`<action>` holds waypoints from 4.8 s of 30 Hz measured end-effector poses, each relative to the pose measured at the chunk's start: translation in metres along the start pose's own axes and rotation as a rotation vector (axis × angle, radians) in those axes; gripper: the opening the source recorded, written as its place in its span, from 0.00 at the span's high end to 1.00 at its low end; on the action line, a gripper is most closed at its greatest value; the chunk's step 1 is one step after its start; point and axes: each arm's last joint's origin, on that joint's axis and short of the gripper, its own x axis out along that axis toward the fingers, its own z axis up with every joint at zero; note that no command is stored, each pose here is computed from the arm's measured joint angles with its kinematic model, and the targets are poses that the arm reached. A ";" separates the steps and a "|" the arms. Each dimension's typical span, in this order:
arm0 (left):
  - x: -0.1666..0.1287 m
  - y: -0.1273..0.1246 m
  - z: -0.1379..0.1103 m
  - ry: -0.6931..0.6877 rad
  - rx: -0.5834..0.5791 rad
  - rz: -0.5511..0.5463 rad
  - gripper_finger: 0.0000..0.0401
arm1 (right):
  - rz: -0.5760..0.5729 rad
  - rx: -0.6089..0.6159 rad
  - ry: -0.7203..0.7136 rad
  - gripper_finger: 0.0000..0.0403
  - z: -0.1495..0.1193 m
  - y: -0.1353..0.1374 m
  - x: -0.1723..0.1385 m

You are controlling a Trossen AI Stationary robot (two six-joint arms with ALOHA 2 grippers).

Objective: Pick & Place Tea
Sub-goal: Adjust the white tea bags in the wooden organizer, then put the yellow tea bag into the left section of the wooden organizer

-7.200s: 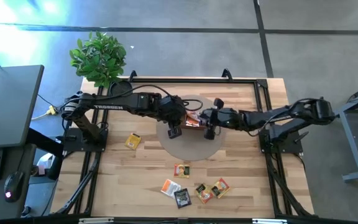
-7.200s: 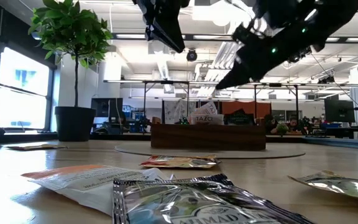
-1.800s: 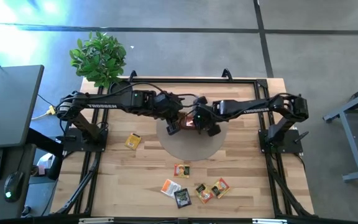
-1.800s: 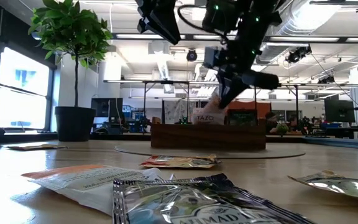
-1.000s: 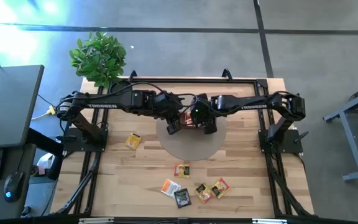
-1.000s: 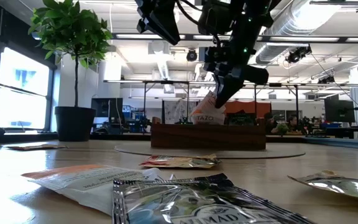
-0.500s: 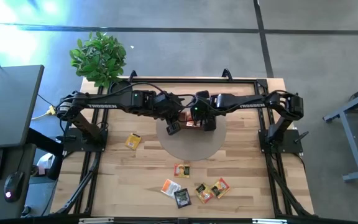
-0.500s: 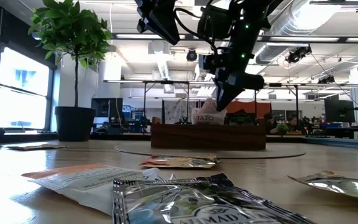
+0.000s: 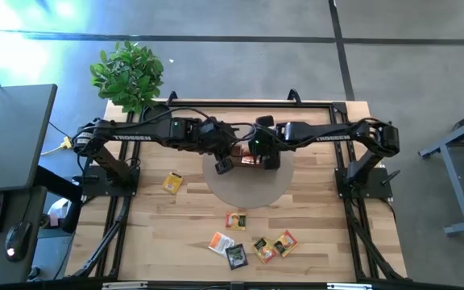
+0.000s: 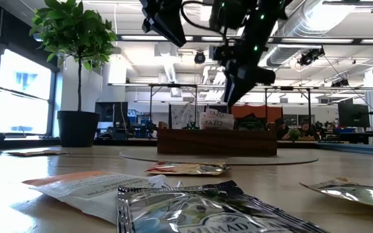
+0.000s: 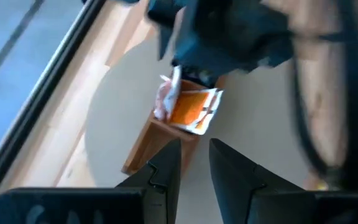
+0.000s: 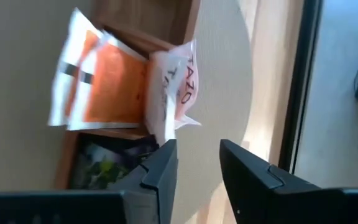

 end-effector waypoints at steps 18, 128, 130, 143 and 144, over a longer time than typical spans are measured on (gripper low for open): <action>-0.069 0.013 -0.058 0.063 -0.092 0.121 0.79 | 0.324 0.147 -0.370 0.99 0.005 0.068 -0.026; -0.005 -0.053 -0.117 -0.131 -0.092 0.052 0.79 | 0.740 -0.318 -0.622 0.55 -0.056 0.248 -0.031; -0.005 -0.053 -0.117 -0.129 -0.090 0.054 0.79 | 0.742 -0.328 -0.609 0.56 -0.049 0.253 -0.027; -0.005 -0.054 -0.118 -0.111 0.000 0.035 0.79 | 0.751 -0.314 -0.429 0.56 -0.041 0.260 0.000; -0.005 -0.054 -0.118 -0.111 0.008 0.035 0.79 | 0.744 -0.316 -0.424 0.56 -0.042 0.261 0.001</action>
